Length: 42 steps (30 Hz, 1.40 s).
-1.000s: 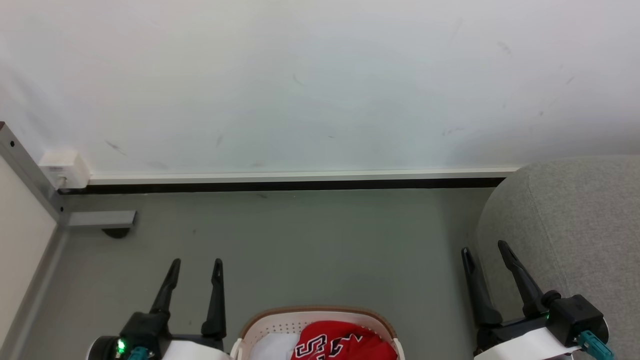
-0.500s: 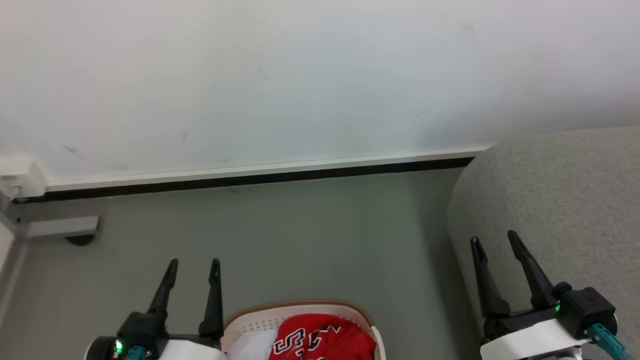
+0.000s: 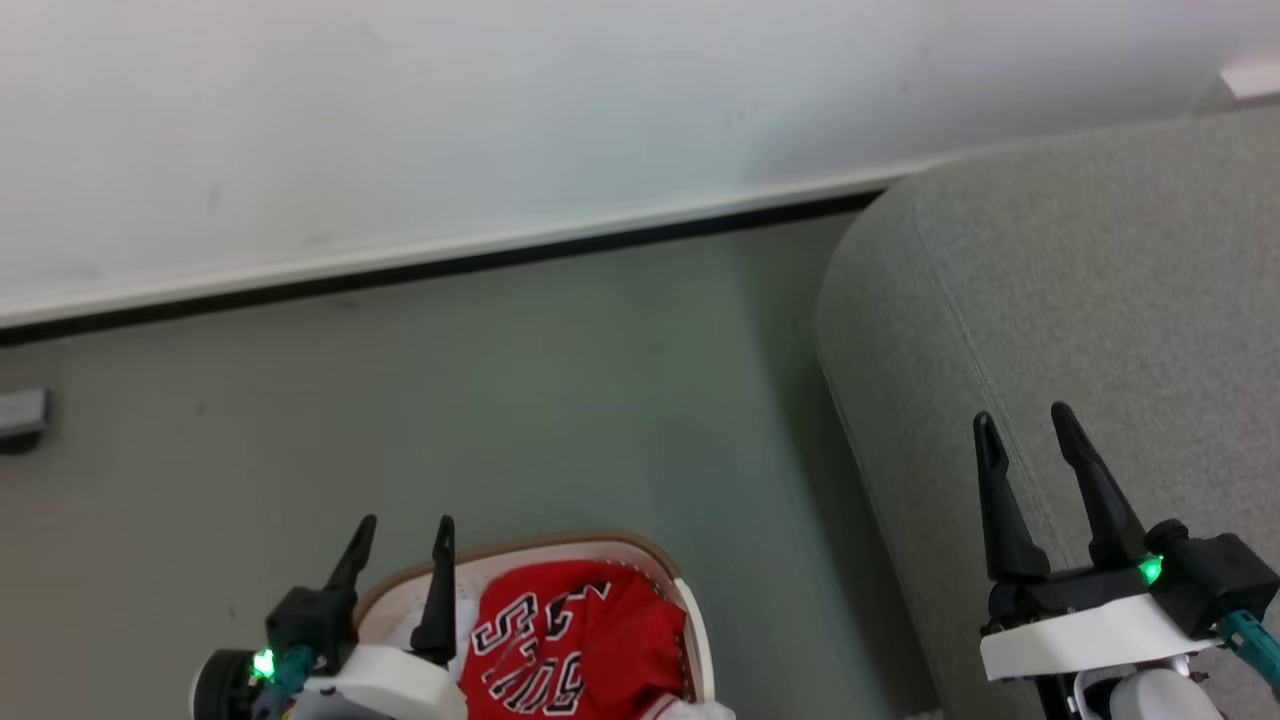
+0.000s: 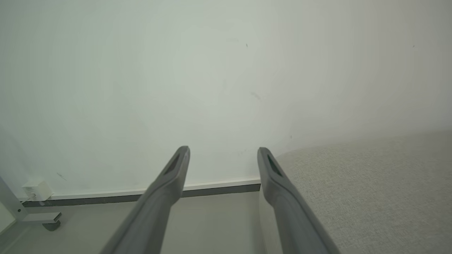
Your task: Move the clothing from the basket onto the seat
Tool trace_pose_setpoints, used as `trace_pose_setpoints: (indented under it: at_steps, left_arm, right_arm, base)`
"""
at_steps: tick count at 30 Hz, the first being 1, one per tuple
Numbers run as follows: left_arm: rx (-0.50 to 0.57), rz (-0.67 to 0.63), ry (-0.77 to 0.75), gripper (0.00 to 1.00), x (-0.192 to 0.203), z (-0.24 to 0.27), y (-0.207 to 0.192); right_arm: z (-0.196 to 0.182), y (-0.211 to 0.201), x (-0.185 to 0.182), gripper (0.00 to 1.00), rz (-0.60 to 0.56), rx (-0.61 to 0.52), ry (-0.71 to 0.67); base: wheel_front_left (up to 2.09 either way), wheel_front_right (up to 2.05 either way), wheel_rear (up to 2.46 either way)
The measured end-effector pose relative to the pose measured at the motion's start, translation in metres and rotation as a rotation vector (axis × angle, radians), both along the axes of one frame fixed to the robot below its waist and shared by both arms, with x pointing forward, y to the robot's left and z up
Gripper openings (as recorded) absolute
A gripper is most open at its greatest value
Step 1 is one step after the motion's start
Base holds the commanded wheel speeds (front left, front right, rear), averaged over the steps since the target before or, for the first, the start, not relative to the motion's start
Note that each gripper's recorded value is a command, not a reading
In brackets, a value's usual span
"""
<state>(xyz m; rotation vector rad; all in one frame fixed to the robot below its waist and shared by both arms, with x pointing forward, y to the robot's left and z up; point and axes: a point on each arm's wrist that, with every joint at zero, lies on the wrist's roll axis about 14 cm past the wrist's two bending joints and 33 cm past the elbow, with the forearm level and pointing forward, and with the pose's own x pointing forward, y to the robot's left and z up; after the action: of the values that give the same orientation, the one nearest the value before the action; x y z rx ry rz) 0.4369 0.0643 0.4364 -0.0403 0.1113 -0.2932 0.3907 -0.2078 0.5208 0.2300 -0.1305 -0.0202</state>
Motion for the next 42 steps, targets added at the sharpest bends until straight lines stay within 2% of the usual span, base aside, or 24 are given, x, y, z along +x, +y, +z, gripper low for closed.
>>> trace_pose_setpoints:
  at_steps: [15,25,37,42]
  left_arm:
    - [0.138,-0.259,0.416,1.00,0.019,-0.162,-0.043]
    - [0.264,-0.406,0.739,1.00,-0.011,-0.257,-0.053]
    - [0.386,-0.546,0.960,1.00,-0.037,-0.320,-0.061]
    - [0.409,-0.589,0.985,1.00,-0.040,-0.333,-0.068]
  right_arm:
    - [-0.037,-0.036,0.038,1.00,-0.094,0.013,0.086]
    - [-0.070,-0.043,0.053,1.00,-0.107,0.026,0.161]
    - [-0.099,-0.056,0.052,1.00,-0.148,0.047,0.240]
    - [-0.106,-0.059,0.051,1.00,-0.158,0.048,0.261]
  base:
    - [0.00,0.00,0.00]
    - [0.00,0.00,0.00]
    - [0.00,0.00,0.00]
    - [0.00,0.00,0.00]
